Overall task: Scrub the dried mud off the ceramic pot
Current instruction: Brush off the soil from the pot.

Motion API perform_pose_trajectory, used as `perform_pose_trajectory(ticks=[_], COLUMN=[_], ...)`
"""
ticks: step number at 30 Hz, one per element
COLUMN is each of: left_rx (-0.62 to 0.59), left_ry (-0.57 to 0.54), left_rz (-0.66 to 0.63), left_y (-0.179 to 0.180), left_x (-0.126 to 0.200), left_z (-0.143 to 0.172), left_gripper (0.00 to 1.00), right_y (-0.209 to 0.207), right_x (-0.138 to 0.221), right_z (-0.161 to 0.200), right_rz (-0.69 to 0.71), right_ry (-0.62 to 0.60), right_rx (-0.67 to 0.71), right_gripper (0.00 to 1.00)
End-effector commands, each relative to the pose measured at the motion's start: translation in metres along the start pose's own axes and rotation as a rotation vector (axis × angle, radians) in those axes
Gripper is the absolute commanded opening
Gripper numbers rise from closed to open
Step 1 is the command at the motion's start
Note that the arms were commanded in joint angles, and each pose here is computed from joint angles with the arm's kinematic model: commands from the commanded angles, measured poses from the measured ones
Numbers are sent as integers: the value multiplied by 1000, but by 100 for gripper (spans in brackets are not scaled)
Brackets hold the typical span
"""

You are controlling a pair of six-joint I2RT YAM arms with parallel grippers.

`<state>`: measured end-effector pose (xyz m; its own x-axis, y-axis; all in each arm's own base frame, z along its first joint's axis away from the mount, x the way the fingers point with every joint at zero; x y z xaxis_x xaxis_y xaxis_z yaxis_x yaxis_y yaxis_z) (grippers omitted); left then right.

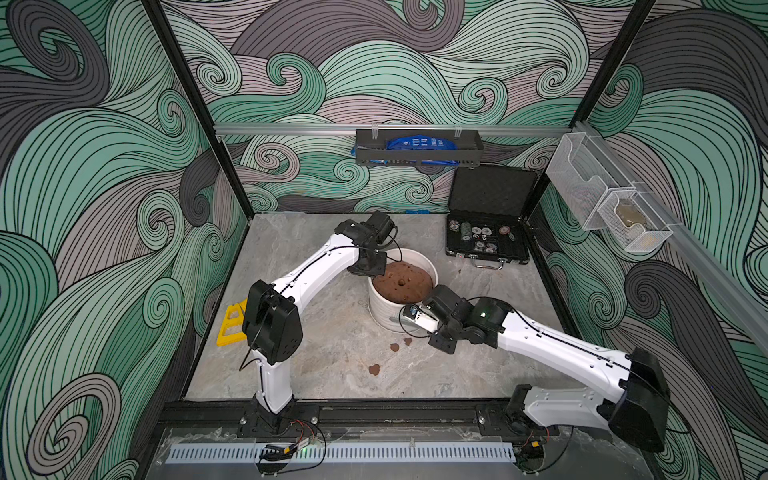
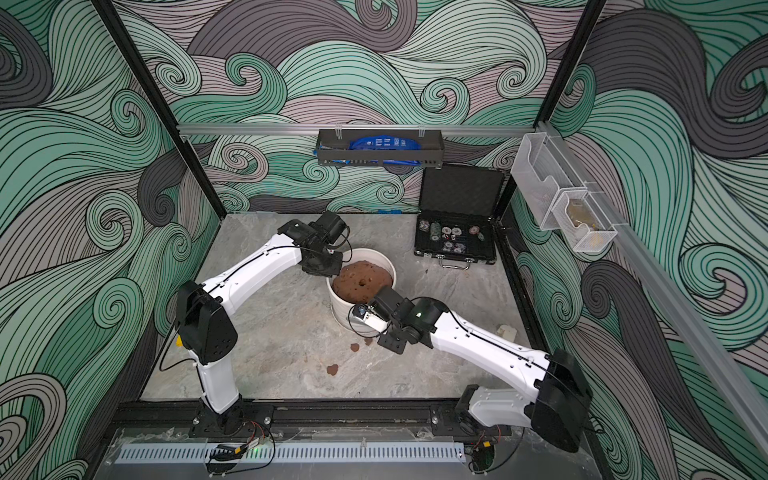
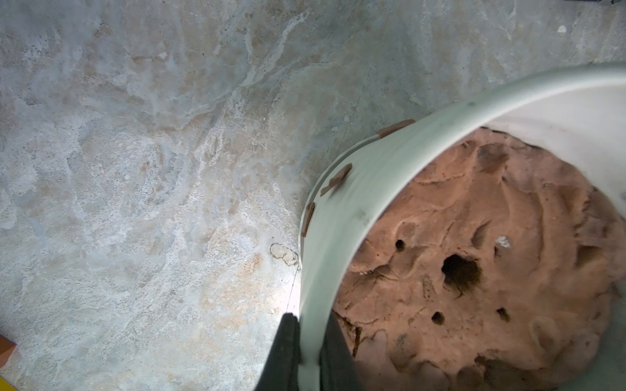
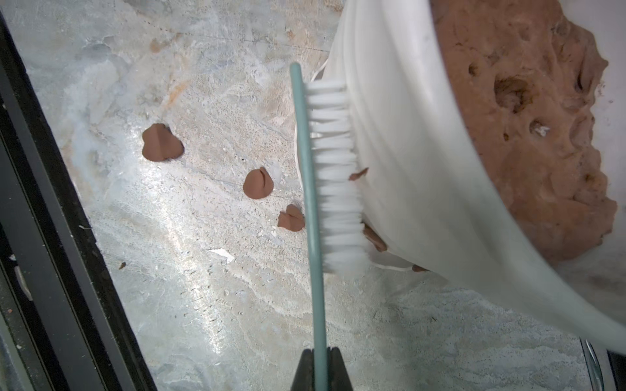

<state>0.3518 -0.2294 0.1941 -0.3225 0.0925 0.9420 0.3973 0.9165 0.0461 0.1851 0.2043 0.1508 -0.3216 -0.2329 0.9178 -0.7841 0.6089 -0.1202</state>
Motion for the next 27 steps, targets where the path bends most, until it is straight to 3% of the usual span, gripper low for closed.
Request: perform_pose_trajectory(ticks=[1,8,11,16,22,27], left_rx=[-34,-47,-66,-149,-323,-374], left_ry=[17,14,10,-9,-20,-56], left_rz=[62,73,73,76,110,143], left_y=[-11,-10,-9,-3,-3,-3], left_x=[-28,-29,-29,-33,-34,-27], left_z=[-2,-3,-5,-11,-19,-29], left_gripper=[1,1,1,1,1,0], right_y=[-13,-3,5,14,17,11], right_x=[-5,-10,4,32,32,28], right_z=[-8,10,2,-18,-12,-8], right_rz=[63,47,-2,-85,-105,-70], right_ry=[-23,7,-41,-186,-171,-138], right_rx=[-18,22,23,31,45,53], right_gripper=[0,0,0,0,0,0])
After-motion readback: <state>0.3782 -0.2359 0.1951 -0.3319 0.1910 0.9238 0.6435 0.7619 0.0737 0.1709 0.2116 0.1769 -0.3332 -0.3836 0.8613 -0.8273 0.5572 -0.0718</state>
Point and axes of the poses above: each gripper's point midway between its finger pads, its own x axis back along the fingers, its own y axis along the line the jaws close on, z = x × y, the point moved 3 cm from there along x, back along the fingers, and after that the axes turned 14 degrees about -x, right-handed, at the moved point
